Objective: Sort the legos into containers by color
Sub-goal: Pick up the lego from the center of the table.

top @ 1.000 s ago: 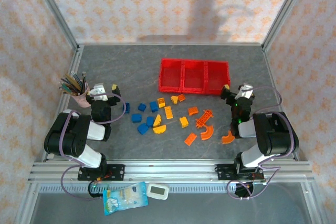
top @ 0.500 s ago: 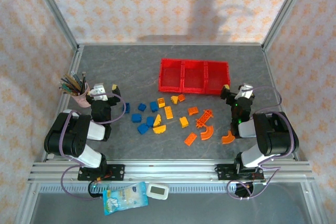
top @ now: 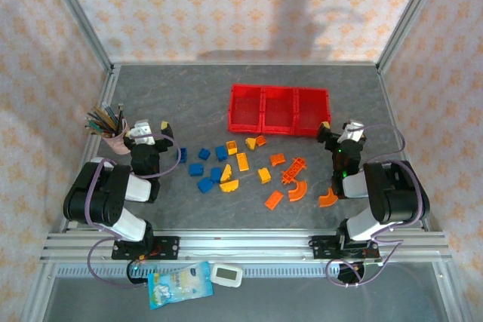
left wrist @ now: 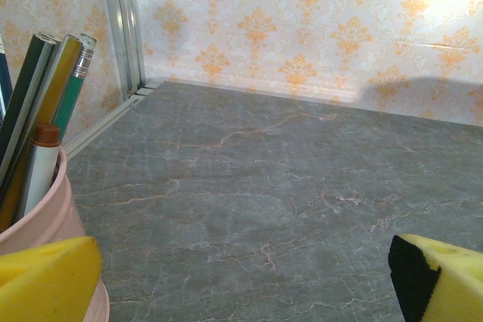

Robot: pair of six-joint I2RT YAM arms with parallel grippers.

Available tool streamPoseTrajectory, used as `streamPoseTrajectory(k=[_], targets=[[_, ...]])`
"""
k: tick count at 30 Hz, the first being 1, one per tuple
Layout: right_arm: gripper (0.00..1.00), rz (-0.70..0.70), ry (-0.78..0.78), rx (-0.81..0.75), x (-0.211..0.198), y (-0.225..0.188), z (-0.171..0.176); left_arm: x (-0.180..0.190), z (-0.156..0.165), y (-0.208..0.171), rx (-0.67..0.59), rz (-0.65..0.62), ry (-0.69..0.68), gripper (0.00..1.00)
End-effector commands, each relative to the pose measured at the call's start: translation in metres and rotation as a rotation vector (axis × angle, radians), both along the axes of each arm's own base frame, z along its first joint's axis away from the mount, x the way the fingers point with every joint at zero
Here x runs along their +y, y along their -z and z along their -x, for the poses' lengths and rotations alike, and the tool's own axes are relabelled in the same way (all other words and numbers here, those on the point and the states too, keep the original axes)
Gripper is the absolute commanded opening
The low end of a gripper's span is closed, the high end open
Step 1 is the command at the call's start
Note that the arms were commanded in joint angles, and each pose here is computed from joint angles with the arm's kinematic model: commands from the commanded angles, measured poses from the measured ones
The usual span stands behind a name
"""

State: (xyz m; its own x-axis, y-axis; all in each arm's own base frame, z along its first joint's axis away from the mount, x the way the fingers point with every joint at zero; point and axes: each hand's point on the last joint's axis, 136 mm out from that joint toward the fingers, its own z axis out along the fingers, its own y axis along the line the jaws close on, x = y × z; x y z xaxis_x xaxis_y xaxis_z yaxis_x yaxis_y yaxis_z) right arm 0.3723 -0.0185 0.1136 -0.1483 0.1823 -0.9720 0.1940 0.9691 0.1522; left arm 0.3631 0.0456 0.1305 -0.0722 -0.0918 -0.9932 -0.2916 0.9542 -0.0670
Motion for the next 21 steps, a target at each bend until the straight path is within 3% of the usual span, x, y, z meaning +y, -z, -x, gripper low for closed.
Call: streamPoseTrajectory(k=[1, 12, 21], targets=[[1.00, 0.014, -0.013, -0.043, 0.001, -0.014, -0.002, 0.003, 0.003, -0.015, -0.044, 0.008, -0.010, 0.99], [1.00, -0.048, 0.119, -0.026, -0.019, -0.043, 0.001, 0.005, 0.015, -0.046, -0.075, 0.067, -0.025, 0.99], [1.00, -0.396, 0.119, 0.012, -0.006, -0.070, 0.006, 0.005, 0.021, -0.089, -0.117, 0.317, -0.052, 0.99]])
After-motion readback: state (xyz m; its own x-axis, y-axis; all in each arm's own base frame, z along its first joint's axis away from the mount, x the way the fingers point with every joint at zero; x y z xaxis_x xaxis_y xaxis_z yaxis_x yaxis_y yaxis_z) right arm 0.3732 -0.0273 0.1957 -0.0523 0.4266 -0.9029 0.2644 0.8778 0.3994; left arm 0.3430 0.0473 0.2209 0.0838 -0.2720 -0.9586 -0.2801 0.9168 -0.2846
